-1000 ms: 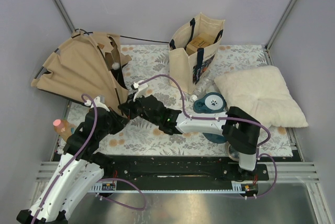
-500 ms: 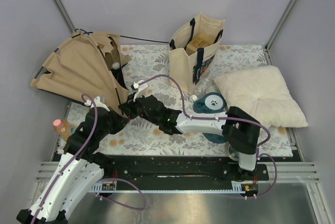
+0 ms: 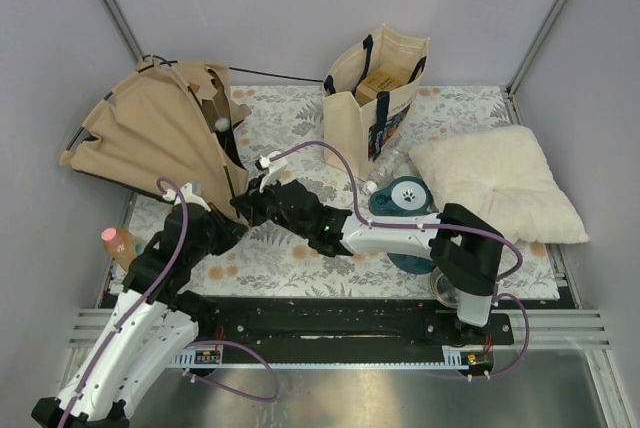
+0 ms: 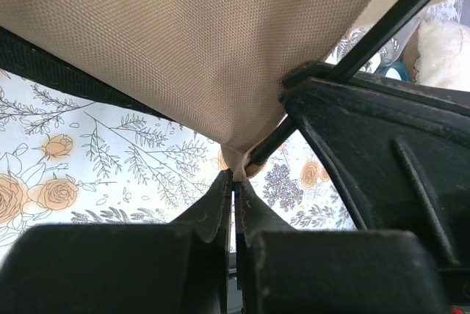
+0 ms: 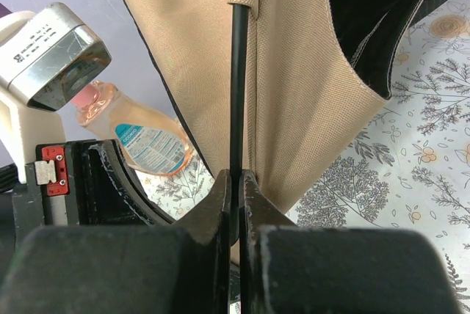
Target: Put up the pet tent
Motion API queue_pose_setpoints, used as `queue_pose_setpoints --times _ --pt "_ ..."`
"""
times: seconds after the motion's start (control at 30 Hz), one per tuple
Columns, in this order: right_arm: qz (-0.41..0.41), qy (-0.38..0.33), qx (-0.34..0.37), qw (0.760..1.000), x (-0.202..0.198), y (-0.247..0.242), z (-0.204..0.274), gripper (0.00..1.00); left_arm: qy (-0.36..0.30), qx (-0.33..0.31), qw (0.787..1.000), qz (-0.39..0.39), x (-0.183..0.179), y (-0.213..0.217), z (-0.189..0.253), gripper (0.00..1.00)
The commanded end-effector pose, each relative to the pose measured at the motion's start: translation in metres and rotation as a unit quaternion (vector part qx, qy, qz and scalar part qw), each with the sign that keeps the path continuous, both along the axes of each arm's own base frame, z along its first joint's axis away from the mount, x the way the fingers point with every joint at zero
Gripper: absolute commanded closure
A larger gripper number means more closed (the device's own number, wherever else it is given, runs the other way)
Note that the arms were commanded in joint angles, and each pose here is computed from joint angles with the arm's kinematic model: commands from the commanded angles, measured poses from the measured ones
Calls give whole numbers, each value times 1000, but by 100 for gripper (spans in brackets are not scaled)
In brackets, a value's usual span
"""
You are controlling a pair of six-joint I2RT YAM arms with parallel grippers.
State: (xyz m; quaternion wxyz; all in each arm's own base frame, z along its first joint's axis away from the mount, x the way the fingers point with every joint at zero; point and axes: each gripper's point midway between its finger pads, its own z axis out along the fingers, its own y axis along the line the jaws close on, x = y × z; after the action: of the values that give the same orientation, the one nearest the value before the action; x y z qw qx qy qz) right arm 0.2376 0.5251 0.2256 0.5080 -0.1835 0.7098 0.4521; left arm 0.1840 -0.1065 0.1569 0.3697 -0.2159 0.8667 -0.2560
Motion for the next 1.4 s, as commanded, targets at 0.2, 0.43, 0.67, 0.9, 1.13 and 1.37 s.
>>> queue_pose_setpoints --times 0.2,0.43,0.67,0.9,1.13,1.37 --pt "-45 -78 69 994 39 -23 51 100 64 -6 996 -63 -31 -13 -10 100" --pt "-29 -69 76 994 37 -12 46 100 49 -13 996 -71 -30 -16 -1 100" --pt "-33 -75 62 995 36 -17 35 100 31 -12 996 -83 -26 -19 13 100" --pt "-26 -86 37 995 30 -29 24 100 22 22 995 -92 -26 -11 23 100" --pt "10 -66 42 997 17 -24 19 100 5 35 991 -126 -23 -16 35 100" --pt "19 -43 41 998 9 -18 8 100 -30 30 986 -161 -17 -27 56 100"
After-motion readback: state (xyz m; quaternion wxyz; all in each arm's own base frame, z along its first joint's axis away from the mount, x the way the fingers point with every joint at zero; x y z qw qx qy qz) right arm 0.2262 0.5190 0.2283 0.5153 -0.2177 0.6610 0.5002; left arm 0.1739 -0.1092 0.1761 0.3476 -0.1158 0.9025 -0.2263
